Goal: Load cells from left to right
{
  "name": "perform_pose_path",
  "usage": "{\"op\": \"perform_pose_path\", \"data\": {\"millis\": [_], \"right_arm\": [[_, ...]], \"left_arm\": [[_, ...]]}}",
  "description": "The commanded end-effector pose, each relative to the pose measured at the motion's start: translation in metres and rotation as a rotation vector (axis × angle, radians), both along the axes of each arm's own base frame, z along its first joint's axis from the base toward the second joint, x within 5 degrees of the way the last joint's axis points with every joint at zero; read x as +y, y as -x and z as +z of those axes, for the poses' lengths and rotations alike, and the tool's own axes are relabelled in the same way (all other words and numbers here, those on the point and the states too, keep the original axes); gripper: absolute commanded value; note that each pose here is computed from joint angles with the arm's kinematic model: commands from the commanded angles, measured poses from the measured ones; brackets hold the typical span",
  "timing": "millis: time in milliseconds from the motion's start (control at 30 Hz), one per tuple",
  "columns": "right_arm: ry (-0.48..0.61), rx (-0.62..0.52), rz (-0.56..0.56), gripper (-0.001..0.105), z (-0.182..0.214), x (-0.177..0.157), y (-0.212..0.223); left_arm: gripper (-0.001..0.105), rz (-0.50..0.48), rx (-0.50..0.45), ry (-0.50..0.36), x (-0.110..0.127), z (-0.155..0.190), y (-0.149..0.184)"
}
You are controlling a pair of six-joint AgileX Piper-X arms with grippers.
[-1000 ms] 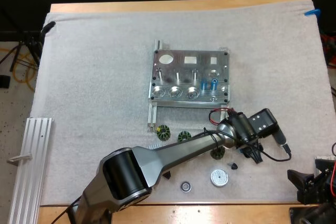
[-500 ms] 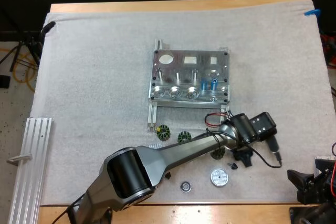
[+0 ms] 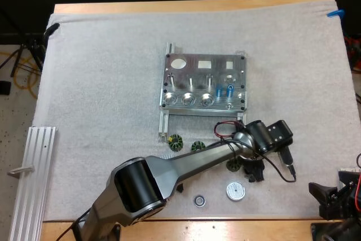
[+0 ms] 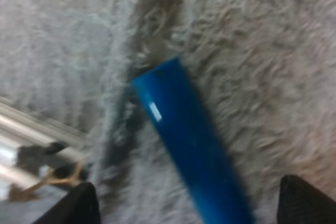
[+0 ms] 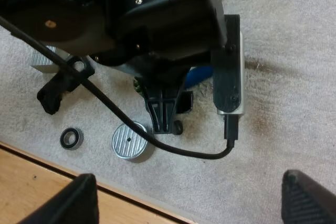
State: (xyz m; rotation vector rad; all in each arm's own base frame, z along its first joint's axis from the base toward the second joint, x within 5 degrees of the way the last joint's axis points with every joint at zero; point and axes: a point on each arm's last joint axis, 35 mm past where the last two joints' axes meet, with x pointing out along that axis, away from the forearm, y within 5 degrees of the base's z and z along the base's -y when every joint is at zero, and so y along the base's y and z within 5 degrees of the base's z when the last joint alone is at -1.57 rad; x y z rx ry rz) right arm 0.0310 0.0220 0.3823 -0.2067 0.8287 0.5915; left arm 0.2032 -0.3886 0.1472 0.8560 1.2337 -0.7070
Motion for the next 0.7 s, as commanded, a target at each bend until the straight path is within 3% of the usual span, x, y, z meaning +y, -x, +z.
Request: {"op": "perform_pose_path", "data": {"millis": [0,167,433,667], "right_arm": [[-0.005,-0.007,0.006,0.070,0.001,0.000,0.001],[-0.003,-0.008,0.008,0.070,0.001,0.000,0.001],[-0.009,-0.023,0.011,0.070,0.002,0.000,0.000],[-0.014,-0.032,0.011,0.070,0.002,0.001,-0.001]], "left_arm": [[0.063,0.031,0.055,0.047,-0.001,0.000,-0.001],[0.048,0.094,0.147,0.111,0.008,0.000,-0.019],[0.047,0.149,0.236,0.144,0.015,0.002,-0.029],[0.047,0.163,0.251,0.140,0.015,0.002,-0.026]]}}
